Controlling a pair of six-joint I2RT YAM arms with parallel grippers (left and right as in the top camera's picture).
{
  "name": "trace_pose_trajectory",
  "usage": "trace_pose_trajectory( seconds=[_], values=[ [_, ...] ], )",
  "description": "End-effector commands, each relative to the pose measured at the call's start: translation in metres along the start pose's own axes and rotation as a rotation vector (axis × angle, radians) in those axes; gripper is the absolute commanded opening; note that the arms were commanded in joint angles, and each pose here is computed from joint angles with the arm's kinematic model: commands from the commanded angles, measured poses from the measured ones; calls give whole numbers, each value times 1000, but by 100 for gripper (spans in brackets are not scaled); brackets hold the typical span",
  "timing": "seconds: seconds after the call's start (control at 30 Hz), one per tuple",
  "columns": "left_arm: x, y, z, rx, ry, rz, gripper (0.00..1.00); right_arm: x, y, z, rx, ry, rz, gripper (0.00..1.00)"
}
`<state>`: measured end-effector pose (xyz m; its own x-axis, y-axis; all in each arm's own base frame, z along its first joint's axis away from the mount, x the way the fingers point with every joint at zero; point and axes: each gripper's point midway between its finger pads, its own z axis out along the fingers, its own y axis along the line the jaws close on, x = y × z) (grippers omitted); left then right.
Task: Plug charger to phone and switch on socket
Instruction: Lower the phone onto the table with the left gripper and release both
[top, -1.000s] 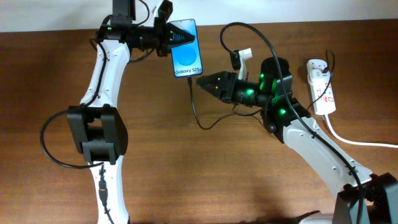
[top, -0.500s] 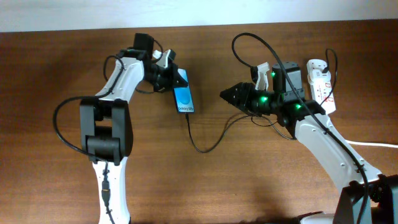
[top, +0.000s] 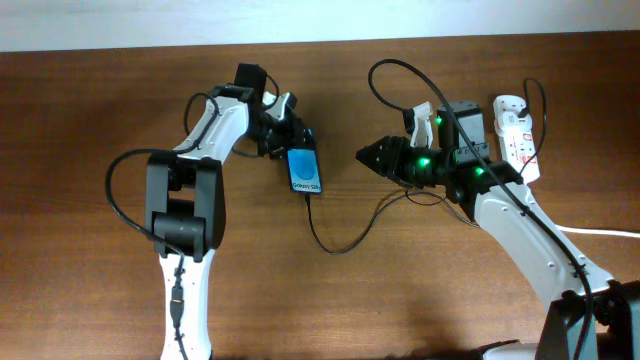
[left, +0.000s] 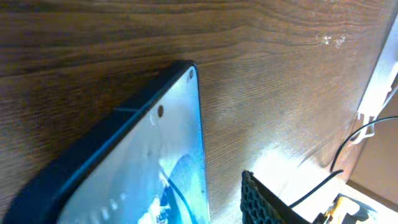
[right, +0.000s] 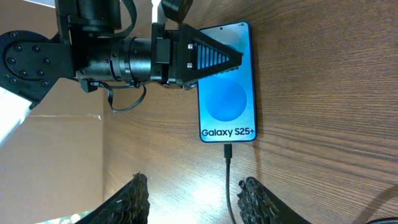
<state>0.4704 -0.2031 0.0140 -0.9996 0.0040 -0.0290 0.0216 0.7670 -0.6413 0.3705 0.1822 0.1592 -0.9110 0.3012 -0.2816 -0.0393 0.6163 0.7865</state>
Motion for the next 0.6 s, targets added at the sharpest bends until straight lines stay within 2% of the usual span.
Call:
trace_pose_trajectory(
  seconds=[0.0, 0.03, 0.1, 0.17, 0.43, 0.5, 0.57],
  values=[
    [1, 17, 8, -60, 6, -2, 54, -4, 2, -5, 4, -21, -19, 50],
    [1, 19, 7, -68, 5, -3, 56, -4, 2, -5, 4, -21, -19, 50],
    [1, 35, 6, -160, -2, -12, 67, -4, 2, -5, 5, -21, -23, 50],
    [4, 60, 0, -310, -5, -27, 70, -4, 1, -4, 6, -19, -24, 50],
    [5, 105, -24, -594, -25, -39, 70, -4, 1, -4, 6, -19, -31, 50],
    [-15, 97, -50, -598, -89, -37, 72, -6, -4, -5, 36, -35, -46, 50],
    [-41, 66, -97, -578, -196, -15, 72, -13, -6, -16, 114, -66, -67, 50]
  ],
)
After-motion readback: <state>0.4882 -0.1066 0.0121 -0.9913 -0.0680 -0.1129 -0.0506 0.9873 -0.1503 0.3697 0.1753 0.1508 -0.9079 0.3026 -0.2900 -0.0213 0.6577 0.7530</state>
